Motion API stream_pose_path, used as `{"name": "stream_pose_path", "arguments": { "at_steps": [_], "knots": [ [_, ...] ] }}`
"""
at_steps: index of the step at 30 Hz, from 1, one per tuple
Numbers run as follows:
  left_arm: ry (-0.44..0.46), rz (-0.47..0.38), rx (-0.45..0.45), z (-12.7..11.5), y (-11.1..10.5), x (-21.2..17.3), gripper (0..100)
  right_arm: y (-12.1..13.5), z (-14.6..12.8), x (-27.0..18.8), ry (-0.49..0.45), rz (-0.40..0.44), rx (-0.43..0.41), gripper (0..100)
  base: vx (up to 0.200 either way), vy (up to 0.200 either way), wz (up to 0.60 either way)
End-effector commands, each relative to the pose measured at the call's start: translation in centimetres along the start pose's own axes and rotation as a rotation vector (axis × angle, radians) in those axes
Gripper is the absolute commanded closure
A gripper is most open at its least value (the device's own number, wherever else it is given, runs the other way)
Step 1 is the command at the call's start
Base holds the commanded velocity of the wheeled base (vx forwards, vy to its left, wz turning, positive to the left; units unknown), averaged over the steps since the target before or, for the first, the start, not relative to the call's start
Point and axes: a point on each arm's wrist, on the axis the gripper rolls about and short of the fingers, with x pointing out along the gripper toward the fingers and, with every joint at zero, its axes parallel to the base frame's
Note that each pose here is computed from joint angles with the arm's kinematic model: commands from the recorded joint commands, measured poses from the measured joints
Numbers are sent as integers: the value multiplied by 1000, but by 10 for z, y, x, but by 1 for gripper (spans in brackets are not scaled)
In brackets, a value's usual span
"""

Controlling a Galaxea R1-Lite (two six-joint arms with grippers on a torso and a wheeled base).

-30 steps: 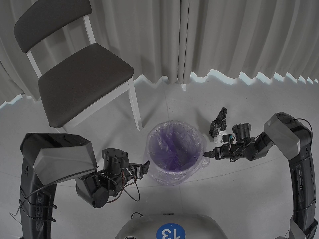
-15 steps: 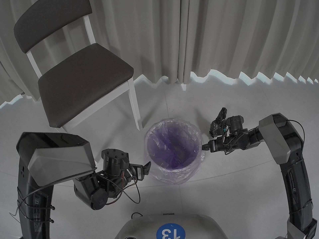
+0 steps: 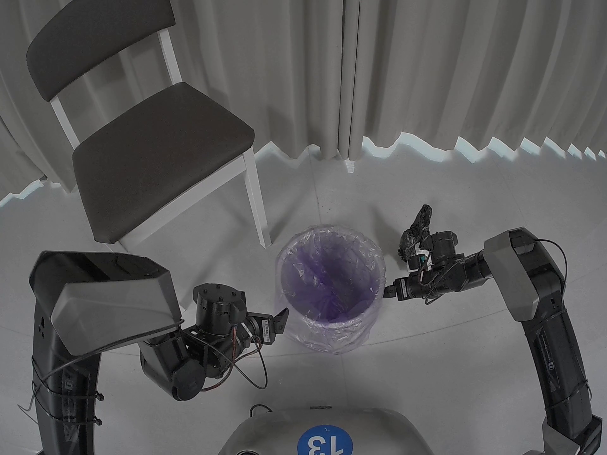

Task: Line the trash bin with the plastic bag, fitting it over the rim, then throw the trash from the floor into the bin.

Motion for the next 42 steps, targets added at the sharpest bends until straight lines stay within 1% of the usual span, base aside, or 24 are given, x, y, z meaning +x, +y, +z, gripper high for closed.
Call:
{"name": "stream_pose_path", "arguments": {
  "at_steps": [1,3,4,6,7,8,10,11,12,13,14,15,16,17,22,27,28,31,34,35,36,37,39,42],
  "knots": [
    [28,17,-5,-12,5,10,0,-8,-4,-9,-16,-17,4,0,0,0,0],
    [30,24,-8,-14,8,11,0,-12,-5,-13,-27,-22,14,0,0,0,0],
    [26,34,-12,-18,14,13,0,-20,-6,-23,-50,-36,30,0,0,0,0],
    [26,34,-12,-18,14,13,0,-20,-6,-23,-50,-36,30,0,0,0,0],
    [18,38,-15,-25,17,15,0,-39,-11,-38,-94,-59,49,0,0,0,0],
    [18,38,-15,-25,17,15,0,-39,-11,-38,-94,-59,49,0,0,0,0],
    [24,38,-15,-29,19,15,0,-49,-7,-49,-172,-54,65,0,0,0,0],
    [24,38,-15,-29,19,15,0,-49,-7,-49,-172,-54,65,0,0,0,0],
    [29,39,-16,-31,19,17,0,-48,-1,-51,-219,-25,119,0,0,0,0],
    [27,38,-16,-31,19,18,0,-46,1,-50,-237,-16,150,0,0,0,0],
    [27,38,-16,-31,19,18,0,-45,3,-50,-245,-13,159,0,0,0,0],
    [29,37,-15,-31,18,18,0,-43,7,-49,-280,5,219,0,0,0,0],
    [29,37,-15,-31,18,18,0,-43,7,-49,-280,5,219,0,0,0,0],
    [33,39,-12,-32,17,18,0,-43,10,-48,-320,22,279,0,0,0,0],
    [38,47,-16,-36,19,22,0,-43,12,-44,-350,26,268,0,0,0,0],
    [38,44,-16,-38,18,23,0,-43,11,-43,-359,27,257,0,0,0,0],
    [38,44,-16,-39,19,23,0,-38,9,-36,-344,34,254,0,0,0,0],
    [36,52,-17,-39,19,23,0,-32,12,-31,-343,48,232,0,0,0,0],
    [29,64,-18,-40,20,23,0,-25,10,-26,-314,53,217,0,0,0,0],
    [30,66,-18,-43,20,23,0,-24,7,-25,-279,43,187,0,0,0,0],
    [30,66,-18,-43,20,23,0,-24,7,-25,-279,43,187,0,0,0,0],
    [28,64,-18,-44,20,23,0,-23,2,-23,-245,34,160,0,0,0,0],
    [28,60,-16,-46,19,23,0,-22,-3,-20,-209,26,121,0,0,0,0],
    [27,55,-13,-46,17,22,0,-15,-4,-15,-187,33,102,0,0,0,0]
  ]
}}
